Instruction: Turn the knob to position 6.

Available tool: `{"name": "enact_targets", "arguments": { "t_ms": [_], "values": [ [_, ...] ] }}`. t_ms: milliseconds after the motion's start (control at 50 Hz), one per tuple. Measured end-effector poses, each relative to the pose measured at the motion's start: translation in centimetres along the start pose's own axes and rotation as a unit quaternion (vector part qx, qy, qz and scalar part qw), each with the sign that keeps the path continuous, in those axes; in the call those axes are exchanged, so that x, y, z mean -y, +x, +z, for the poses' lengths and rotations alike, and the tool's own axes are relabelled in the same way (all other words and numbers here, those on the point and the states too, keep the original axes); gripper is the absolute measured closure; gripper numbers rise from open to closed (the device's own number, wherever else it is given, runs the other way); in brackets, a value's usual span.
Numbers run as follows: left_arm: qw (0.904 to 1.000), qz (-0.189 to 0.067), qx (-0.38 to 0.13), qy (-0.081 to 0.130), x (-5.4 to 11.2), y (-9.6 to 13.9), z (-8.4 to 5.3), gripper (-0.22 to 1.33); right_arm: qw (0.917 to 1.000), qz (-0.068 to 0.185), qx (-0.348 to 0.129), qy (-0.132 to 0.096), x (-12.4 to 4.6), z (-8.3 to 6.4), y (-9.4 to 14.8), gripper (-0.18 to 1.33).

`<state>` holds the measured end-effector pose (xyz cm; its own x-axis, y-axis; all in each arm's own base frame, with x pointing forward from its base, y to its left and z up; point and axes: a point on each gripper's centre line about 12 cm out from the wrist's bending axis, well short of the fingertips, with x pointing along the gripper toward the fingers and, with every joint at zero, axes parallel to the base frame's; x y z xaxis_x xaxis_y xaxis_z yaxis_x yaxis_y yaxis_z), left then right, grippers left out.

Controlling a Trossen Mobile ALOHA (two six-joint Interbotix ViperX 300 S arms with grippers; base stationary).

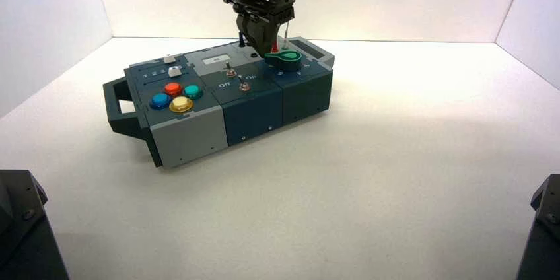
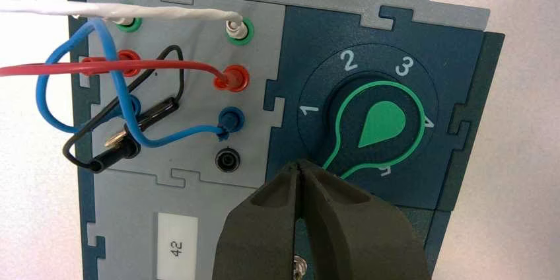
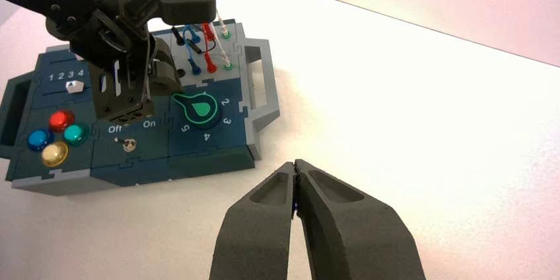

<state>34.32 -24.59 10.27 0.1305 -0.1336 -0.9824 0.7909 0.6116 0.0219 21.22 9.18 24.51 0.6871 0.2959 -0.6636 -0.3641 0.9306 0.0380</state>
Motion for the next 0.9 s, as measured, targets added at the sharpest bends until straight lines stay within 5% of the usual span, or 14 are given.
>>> {"name": "enact_targets", "arguments": {
  "t_ms": [540, 900],
  "values": [
    [0.9999, 0.004, 0.012, 0.008, 0.4, 0.0, 0.4, 1.28, 1.0000, 0.000, 0.000, 0.001, 0.0, 0.0, 0.0, 1.29],
    [0.9983, 0.025, 0.052, -0.005, -1.5, -1.8, 1.1, 1.28, 1.0000, 0.001, 0.000, 0.003, 0.0, 0.0, 0.0, 1.29]
  ]
}}
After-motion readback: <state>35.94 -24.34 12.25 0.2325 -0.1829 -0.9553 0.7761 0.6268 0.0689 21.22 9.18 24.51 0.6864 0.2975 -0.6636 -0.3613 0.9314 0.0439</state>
